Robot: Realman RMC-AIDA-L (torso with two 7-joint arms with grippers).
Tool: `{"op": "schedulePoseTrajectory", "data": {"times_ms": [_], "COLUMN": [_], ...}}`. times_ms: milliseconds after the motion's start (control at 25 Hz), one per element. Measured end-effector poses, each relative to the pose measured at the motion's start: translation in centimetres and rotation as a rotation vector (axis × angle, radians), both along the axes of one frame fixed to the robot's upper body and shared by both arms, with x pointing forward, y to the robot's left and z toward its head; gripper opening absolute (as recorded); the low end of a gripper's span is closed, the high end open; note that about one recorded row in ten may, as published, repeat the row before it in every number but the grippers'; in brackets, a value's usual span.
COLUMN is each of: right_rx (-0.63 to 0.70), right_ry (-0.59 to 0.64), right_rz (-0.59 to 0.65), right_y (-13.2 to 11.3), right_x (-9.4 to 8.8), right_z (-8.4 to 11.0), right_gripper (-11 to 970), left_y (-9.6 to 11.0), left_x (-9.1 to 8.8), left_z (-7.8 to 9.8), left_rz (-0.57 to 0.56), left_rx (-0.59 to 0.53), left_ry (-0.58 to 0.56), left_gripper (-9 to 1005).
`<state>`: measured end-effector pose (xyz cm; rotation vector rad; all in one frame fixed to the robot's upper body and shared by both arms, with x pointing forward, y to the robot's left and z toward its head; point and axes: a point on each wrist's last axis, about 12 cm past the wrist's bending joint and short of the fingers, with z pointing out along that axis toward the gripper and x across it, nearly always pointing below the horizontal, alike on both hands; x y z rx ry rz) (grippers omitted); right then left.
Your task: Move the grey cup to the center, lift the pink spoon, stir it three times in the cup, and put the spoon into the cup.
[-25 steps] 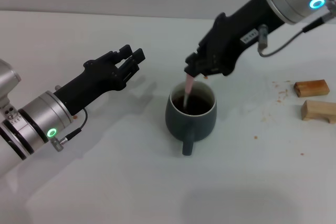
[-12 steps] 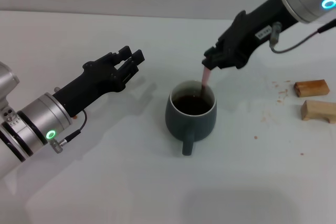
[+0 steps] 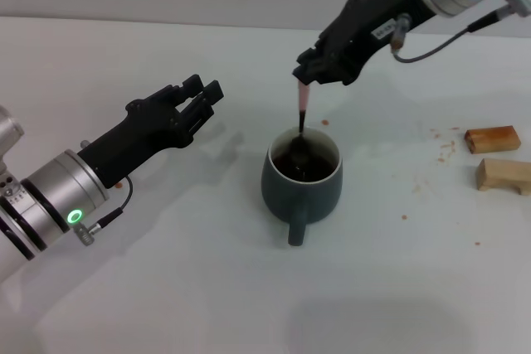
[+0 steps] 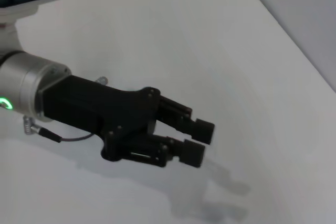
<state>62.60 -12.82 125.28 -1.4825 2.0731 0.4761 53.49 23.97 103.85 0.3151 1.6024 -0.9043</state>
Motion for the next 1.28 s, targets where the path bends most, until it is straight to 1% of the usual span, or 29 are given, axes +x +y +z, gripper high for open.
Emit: {"op": "schedulePoseTrajectory", "data": {"times_ms": [200, 320, 560, 760, 960, 1160, 1280], "right_rx": [0.010, 0.014, 0.036, 0.076, 0.090, 0.097, 0.101], "right_ry": [0.004, 0.009, 0.021, 0.043, 0.036, 0.032, 0.019], "right_rz": [0.061, 0.067, 0.002, -0.080, -0.115, -0.145, -0.159], "right_y": [1.2, 1.0, -1.4, -2.9, -3.8, -4.6, -5.1], "right_x": [-0.7, -1.0, -1.4, -1.1, -1.2, -1.3, -1.4], "right_z": [0.1, 0.0, -0.5, -0.4, -0.5, -1.1, -1.1], "right_gripper": [88, 88, 87, 88, 122, 234, 302], "left_y": [0.3, 0.4, 0.5, 0.4, 0.0, 0.0, 0.0], "left_x": [-0.1, -0.1, -0.1, 0.0, 0.1, 0.0, -0.1], "left_z": [0.0, 0.0, 0.0, 0.1, 0.2, 0.1, 0.1], "left_rz": [0.003, 0.005, 0.009, 0.004, -0.005, -0.004, -0.003], "left_rx": [0.002, 0.003, 0.003, 0.004, 0.000, -0.003, -0.005], "left_ry": [0.000, 0.000, -0.001, -0.005, -0.011, -0.008, -0.005], "left_gripper": [343, 343, 343, 343, 343, 343, 344]}}
